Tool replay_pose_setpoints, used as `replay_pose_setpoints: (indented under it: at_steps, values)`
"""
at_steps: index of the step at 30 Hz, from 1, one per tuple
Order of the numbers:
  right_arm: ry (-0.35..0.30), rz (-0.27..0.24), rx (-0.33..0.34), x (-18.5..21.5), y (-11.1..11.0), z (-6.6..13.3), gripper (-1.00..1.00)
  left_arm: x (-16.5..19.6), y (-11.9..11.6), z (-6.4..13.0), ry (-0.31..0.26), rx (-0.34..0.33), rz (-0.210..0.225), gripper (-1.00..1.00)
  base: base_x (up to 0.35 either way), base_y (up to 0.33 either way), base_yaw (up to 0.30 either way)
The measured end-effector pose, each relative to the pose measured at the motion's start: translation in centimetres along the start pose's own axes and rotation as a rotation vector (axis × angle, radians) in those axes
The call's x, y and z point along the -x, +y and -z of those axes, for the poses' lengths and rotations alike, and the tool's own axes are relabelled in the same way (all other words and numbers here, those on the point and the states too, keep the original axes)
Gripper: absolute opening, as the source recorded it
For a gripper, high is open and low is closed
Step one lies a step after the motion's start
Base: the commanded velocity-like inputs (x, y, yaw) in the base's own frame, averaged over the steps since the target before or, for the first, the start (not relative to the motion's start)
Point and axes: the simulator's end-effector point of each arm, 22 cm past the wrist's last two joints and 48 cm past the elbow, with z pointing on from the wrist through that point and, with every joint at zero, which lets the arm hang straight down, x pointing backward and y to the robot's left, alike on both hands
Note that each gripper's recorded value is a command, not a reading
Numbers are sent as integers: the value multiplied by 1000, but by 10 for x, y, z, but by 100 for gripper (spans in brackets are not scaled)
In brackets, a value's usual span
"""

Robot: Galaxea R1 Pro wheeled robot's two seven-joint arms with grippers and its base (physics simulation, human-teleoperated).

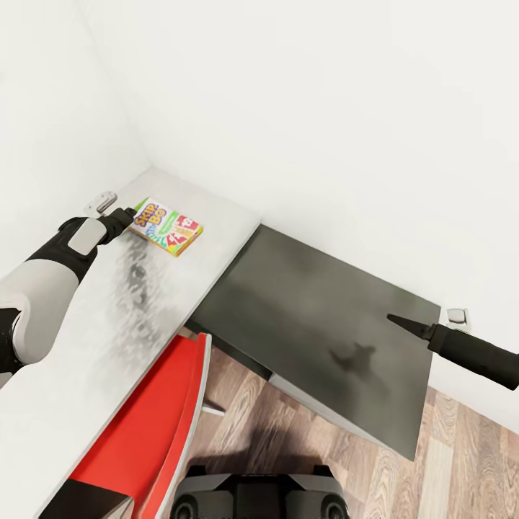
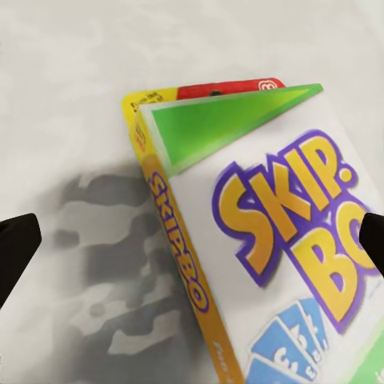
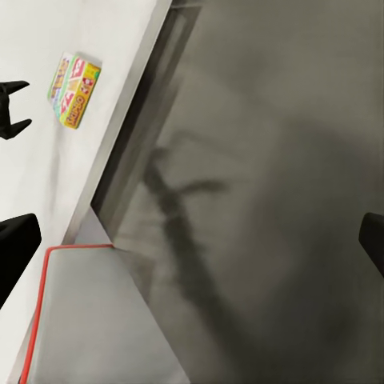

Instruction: Put all the toys in the child's room - the three board games (two on the bed and one on the table), the two jigsaw puzzles on the table, and the tennis ball on the table - inside the toy box on the table in the child's room.

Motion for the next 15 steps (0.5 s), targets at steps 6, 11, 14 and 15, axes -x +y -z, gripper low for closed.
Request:
replay_pose_setpoints:
  at_steps: [6, 11, 14, 15]
  values:
    - [1, -2, -1, -1, -1, 0, 100, -2, 1, -1, 2, 2, -1, 100, 0, 0, 0]
    - [1, -2, -1, -1, -1, 0, 100, -2, 2, -2, 2, 3, -1, 100, 0, 0, 0]
    - [1, -3, -1, -1, -1, 0, 100, -2, 2, -2, 2, 3, -1, 100, 0, 0, 0]
    - [1, -3, 0, -1, -1, 0, 100, -2, 2, -2, 2, 3, -1, 100, 0, 0, 0]
